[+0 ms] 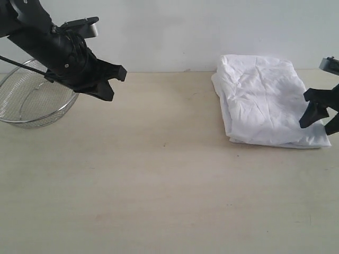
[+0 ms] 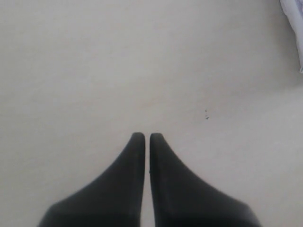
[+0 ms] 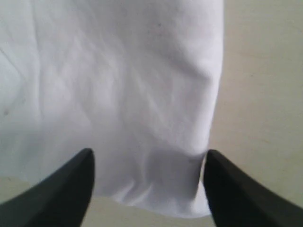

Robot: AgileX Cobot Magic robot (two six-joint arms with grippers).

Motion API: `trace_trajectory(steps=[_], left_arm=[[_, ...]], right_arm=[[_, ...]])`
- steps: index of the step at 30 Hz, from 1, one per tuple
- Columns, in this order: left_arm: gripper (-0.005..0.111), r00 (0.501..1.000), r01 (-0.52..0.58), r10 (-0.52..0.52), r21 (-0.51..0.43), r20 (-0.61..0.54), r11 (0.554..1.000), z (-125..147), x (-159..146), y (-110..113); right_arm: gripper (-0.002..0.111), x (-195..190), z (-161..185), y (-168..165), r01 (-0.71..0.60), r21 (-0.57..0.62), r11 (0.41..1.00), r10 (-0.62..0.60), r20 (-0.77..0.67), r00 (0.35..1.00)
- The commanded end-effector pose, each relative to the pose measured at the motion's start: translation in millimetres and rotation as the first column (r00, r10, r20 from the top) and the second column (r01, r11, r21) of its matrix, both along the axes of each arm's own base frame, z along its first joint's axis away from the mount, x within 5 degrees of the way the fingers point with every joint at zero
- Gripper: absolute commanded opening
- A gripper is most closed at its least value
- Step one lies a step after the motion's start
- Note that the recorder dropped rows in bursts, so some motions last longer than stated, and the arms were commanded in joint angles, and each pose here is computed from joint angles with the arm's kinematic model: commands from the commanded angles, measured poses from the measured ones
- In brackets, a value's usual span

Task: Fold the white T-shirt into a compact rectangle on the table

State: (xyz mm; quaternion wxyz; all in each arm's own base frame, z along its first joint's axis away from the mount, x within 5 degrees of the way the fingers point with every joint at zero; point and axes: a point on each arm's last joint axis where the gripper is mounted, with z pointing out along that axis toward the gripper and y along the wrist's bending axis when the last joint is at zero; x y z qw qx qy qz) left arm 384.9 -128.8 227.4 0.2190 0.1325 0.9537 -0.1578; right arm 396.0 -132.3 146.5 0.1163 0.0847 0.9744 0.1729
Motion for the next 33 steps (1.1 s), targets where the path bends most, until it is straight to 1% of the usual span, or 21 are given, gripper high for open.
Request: trace_trajectory(steps=[1,3,4,6,10,14,18,22,24,26,29,31,33], left_arm=[[0.004,1.000,0.003,-0.003,-0.003,0.005,1.000,3,-1,1],[0.004,1.000,0.003,-0.003,-0.003,0.005,1.000,3,-1,1],[0.004,1.000,0.003,-0.003,-0.003,0.005,1.000,3,-1,1],[0.004,1.000,0.003,-0.003,-0.003,0.005,1.000,3,-1,1],[0.004,1.000,0.003,-0.003,-0.003,0.005,1.000,3,-1,1],[0.004,1.000,0.004,-0.004,-0.003,0.003,1.000,3,-1,1],[0.004,0.999,-0.023,0.023,-0.022,0.028,0.999,13,-3,2],[0.004,0.996,-0.037,0.042,-0.057,0.080,0.998,30,-7,3],[0.004,0.995,-0.024,0.030,-0.057,0.100,0.998,37,-11,3],[0.004,0.993,-0.026,0.033,-0.060,0.113,0.998,42,-15,4],[0.004,0.983,-0.062,0.072,-0.063,0.171,0.996,53,-22,12],[0.004,0.976,-0.098,0.108,-0.064,0.189,0.993,60,-26,20],[0.004,0.966,-0.137,0.148,-0.067,0.211,0.988,69,-31,34]], right_arm=[[0.064,3,0,-4,0.021,-0.027,0.999,-0.020,0.015,1.000],[0.058,4,0,-4,0.028,-0.034,0.999,-0.027,0.023,0.999],[0.057,4,0,-5,0.031,-0.042,0.999,-0.030,0.031,0.999],[0.057,5,4,-6,0.054,-0.052,0.997,-0.052,0.040,0.998],[0.063,3,15,-7,0.062,-0.076,0.995,-0.058,0.058,0.997],[0.064,2,30,-7,0.076,-0.093,0.993,-0.068,0.092,0.993],[0.063,-1,48,-7,0.102,-0.109,0.989,-0.089,0.124,0.988],[0.063,-4,71,-4,0.130,-0.096,0.987,-0.111,0.177,0.978],[0.063,-6,80,-1,0.138,-0.073,0.988,-0.122,0.198,0.973],[0.059,-7,89,3,0.134,-0.043,0.990,-0.122,0.215,0.969],[0.048,-9,98,9,0.110,0.003,0.994,-0.107,0.242,0.964],[0.044,-10,99,11,0.099,0.022,0.995,-0.101,0.243,0.965],[0.045,-10,100,13,0.086,0.038,0.996,-0.093,0.246,0.965]])
